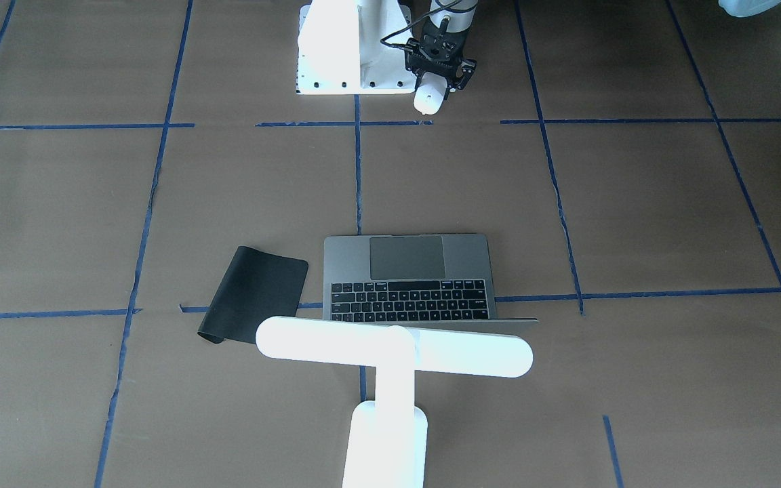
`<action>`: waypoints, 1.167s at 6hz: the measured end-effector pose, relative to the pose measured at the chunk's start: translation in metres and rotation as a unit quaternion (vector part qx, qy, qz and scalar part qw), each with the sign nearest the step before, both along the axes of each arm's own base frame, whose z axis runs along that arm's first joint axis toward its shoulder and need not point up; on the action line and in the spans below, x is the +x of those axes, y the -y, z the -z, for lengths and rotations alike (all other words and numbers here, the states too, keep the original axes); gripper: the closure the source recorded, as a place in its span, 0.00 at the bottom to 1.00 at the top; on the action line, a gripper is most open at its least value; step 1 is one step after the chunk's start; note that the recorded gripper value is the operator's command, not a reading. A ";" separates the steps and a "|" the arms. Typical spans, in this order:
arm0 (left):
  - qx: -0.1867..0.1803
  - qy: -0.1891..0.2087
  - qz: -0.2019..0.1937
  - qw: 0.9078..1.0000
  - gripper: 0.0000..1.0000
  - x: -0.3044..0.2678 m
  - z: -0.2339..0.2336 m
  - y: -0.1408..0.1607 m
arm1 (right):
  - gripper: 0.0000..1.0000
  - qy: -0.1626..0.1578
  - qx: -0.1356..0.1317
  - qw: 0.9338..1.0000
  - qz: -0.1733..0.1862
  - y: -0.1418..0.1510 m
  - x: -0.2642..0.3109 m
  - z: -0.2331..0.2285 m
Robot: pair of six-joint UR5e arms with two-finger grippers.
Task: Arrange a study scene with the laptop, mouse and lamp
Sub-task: 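Carry the white mouse with the left gripper onto the mouse pad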
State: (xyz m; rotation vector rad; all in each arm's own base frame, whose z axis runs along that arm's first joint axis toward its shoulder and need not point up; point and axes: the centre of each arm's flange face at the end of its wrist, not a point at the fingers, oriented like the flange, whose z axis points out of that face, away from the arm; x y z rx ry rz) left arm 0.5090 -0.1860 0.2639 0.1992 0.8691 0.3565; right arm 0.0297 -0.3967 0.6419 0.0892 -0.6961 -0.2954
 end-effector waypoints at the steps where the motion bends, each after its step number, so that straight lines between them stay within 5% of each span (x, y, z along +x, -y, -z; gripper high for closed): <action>1: 0.004 -0.011 0.015 1.000 0.63 -0.010 0.011 0.018 | 0.00 0.001 0.000 1.000 0.000 0.000 0.000 0.000; 7: 0.012 -0.050 0.110 0.993 0.63 0.023 0.100 0.153 | 0.00 0.002 -0.004 1.000 0.000 -0.001 0.000 -0.002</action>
